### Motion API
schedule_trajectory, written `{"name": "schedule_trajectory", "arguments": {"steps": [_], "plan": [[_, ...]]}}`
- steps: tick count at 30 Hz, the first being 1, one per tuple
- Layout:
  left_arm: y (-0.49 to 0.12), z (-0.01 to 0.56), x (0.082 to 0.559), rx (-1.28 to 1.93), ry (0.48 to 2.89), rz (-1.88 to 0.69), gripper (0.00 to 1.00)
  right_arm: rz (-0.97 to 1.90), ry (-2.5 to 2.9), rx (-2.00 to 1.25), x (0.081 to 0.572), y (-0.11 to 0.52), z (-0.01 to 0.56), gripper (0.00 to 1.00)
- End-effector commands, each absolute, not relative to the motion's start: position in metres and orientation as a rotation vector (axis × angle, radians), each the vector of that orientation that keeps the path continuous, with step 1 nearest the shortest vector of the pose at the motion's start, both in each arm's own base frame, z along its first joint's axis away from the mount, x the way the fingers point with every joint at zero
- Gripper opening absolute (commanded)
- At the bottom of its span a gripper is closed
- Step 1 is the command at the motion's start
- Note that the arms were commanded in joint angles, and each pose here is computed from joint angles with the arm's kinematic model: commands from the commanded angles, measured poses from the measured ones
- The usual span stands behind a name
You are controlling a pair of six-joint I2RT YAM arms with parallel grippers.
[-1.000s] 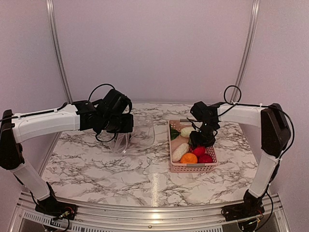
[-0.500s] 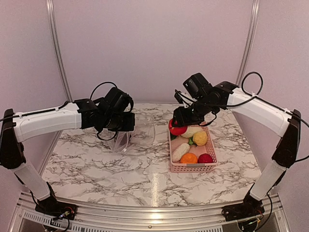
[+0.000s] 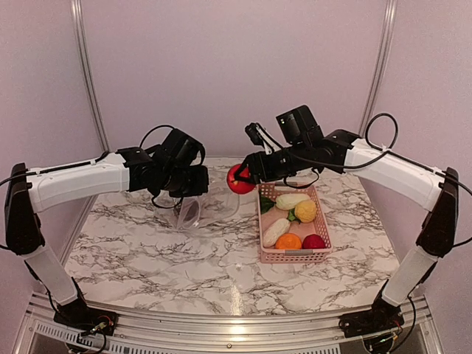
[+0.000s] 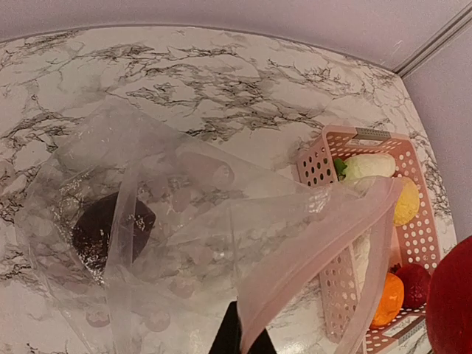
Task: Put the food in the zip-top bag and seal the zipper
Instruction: Place the fake fruit in the zipper food storage bag, then pick up the fake fruit from the bin.
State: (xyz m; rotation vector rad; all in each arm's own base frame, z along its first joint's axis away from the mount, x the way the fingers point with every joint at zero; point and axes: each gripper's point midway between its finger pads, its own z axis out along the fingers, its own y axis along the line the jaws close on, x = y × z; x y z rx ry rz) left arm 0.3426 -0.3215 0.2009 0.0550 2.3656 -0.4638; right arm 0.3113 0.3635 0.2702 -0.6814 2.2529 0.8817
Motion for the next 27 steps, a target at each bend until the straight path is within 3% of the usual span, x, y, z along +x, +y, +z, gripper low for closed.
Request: {"name": "schedule_trajectory", "arguments": {"steps": [1,5,10,18,25,27], "plan": [[-0.330,0.212,0.349,0.050,2.348,-0.511,0.00,0.926,2.152,-0.775,0.317,0.391,0.277,0.55],[-0.329,0.220,0.349,0.047,2.337,-0.515,0.00,0.887,2.124,-0.817,0.332,0.405,0.276,0.61],[-0.321,0.239,0.355,0.034,2.303,-0.523,0.00,0.874,2.098,-0.798,0.344,0.411,0.291,0.91],[-0.303,0.243,0.362,0.026,2.302,-0.497,0.00,0.849,2.046,-0.714,0.335,0.388,0.324,0.91],[-0.241,0.315,0.376,0.072,2.176,-0.243,0.00,0.748,2.084,-0.654,0.326,0.349,0.322,0.90],[-0.236,0.313,0.374,0.120,2.154,-0.194,0.00,0.721,2.104,-0.629,0.326,0.338,0.317,0.90]]}}
